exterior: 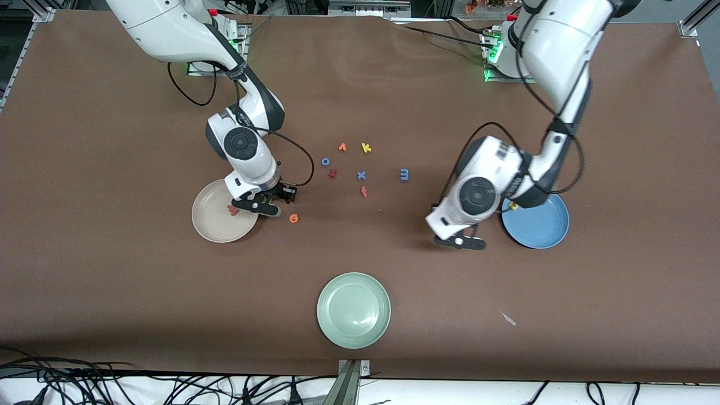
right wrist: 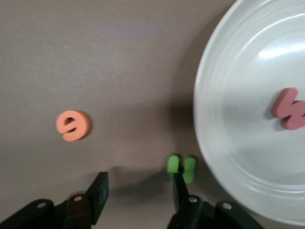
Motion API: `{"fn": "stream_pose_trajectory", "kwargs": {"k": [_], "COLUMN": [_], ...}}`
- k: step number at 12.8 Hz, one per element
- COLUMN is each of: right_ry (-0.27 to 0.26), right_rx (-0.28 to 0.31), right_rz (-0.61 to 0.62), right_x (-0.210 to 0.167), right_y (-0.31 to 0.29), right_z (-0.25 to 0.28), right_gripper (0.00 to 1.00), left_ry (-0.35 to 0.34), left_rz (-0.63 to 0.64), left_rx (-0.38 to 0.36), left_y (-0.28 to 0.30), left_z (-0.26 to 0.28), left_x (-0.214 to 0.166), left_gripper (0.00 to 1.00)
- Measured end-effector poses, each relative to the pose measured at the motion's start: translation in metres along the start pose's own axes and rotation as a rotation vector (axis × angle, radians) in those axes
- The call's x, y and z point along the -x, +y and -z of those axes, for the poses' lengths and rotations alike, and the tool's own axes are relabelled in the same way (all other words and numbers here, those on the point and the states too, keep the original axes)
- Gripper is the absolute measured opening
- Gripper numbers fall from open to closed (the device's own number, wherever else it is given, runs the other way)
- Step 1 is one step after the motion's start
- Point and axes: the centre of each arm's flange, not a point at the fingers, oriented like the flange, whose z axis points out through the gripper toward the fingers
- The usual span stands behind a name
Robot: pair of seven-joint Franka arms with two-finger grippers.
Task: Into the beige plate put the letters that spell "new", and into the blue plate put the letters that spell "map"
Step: 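Carry P with the left gripper while the right gripper grasps green u, then release P with the left gripper while the right gripper releases u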
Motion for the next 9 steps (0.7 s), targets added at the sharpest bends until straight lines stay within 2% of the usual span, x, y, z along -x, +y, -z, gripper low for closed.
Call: {"fn": "stream_pose_trajectory", "kwargs": {"k": [5, 9], "right_ry": [-0.002, 0.0], "right_rx": [0.011, 0.012], "right_rz": [0.038, 0.042], "right_x": [-0.005, -0.005], "right_y": [0.029, 0.036], "right_z": [-0.012, -0.009], "right_gripper": [0.63, 0.62], "left_ry": [-0.074, -0.045], "left_rz": [-0.125, -0.186], "left_rx": [0.014, -0.022], "left_y": [-0.123, -0.162], "left_z": [-0.018, -0.053], "left_x": [0.023, 0.042], "left_gripper": [0.29, 0.29]}}
